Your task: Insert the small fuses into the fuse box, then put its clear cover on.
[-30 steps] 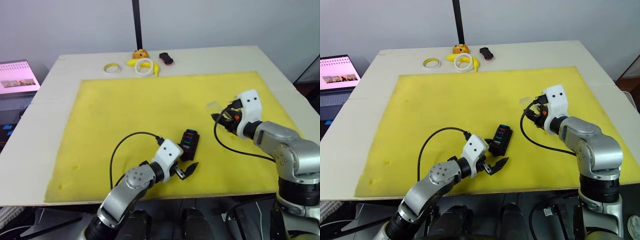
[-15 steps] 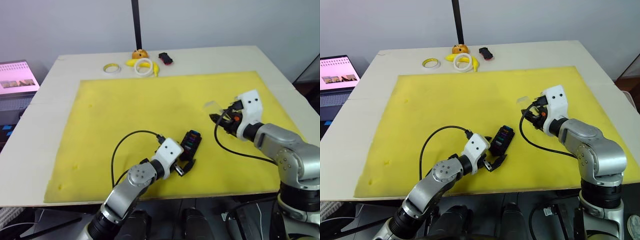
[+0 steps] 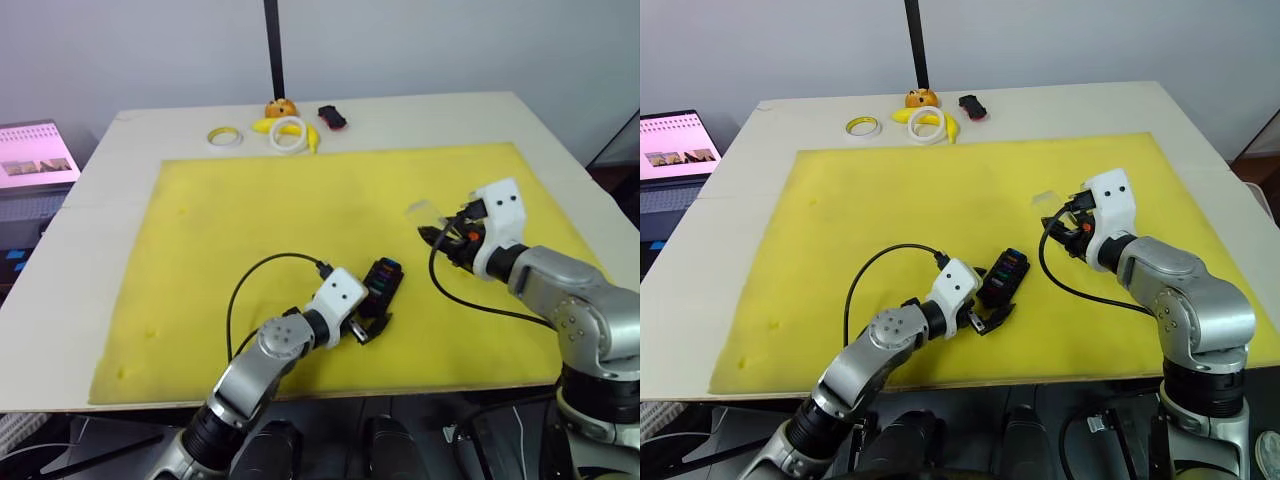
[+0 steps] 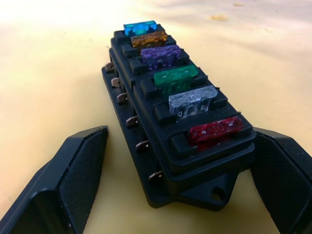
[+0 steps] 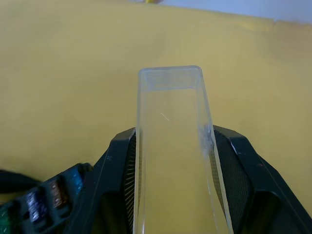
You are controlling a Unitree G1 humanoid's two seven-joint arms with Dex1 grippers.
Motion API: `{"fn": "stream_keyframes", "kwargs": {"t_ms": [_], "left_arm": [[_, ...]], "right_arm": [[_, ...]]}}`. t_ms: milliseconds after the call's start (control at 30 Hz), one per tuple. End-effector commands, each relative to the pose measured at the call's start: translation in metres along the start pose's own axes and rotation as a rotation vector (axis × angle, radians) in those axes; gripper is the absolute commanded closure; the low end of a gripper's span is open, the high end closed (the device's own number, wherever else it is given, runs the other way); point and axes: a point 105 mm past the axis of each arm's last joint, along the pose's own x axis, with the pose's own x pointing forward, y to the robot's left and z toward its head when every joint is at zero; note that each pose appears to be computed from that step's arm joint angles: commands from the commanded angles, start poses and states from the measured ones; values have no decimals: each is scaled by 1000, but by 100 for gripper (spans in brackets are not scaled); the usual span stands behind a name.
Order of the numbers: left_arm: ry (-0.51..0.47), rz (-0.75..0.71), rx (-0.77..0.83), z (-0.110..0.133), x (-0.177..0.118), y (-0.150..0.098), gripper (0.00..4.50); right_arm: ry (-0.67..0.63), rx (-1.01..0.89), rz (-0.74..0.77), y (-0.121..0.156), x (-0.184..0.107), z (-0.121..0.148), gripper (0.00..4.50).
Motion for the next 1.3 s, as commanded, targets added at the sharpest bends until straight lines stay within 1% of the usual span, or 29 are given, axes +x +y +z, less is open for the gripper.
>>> {"fn": "stream_keyframes", "kwargs": {"t_ms": [33, 267, 433, 700, 767, 800, 867, 900, 967, 1033, 1133, 1233, 1300], "left_arm": [[-9, 64, 10, 1, -7, 23, 0], [-41, 83, -12, 7, -10, 21, 0], [-21, 61, -20, -2, -2, 12, 0], [-36, 55, -12, -3, 3, 10, 0], [-41, 53, -10, -1, 3, 13, 55], [-46, 34, -2, 0, 3, 14, 82], [-48, -13, 18, 3, 3, 16, 183], [-46, -49, 34, 4, 3, 17, 196], [-51, -110, 55, 8, 3, 18, 196], [-55, -203, 71, 12, 1, 20, 196], [-57, -340, 137, 18, -1, 22, 196], [-14, -450, 210, 15, -2, 25, 196], [-4, -522, 255, 14, -3, 26, 196]], "right_arm": [[-59, -39, 0, 1, -8, 14, 280], [-63, -27, 6, 4, -8, 12, 280], [-62, -26, 8, 3, -8, 13, 280], [-59, -36, 11, 3, -10, 13, 280], [-56, -48, 28, 5, -12, 13, 280], [-53, -58, 45, 6, -14, 13, 280], [-48, -86, 101, 11, -20, 14, 280], [-46, -107, 142, 15, -24, 15, 280], [-42, -135, 213, 21, -29, 18, 280], [-42, -181, 324, 33, -36, 22, 280], [-32, -249, 489, 50, -45, 26, 280], [6, -318, 601, 61, -49, 22, 280], [34, -358, 656, 65, -50, 16, 280]]}}
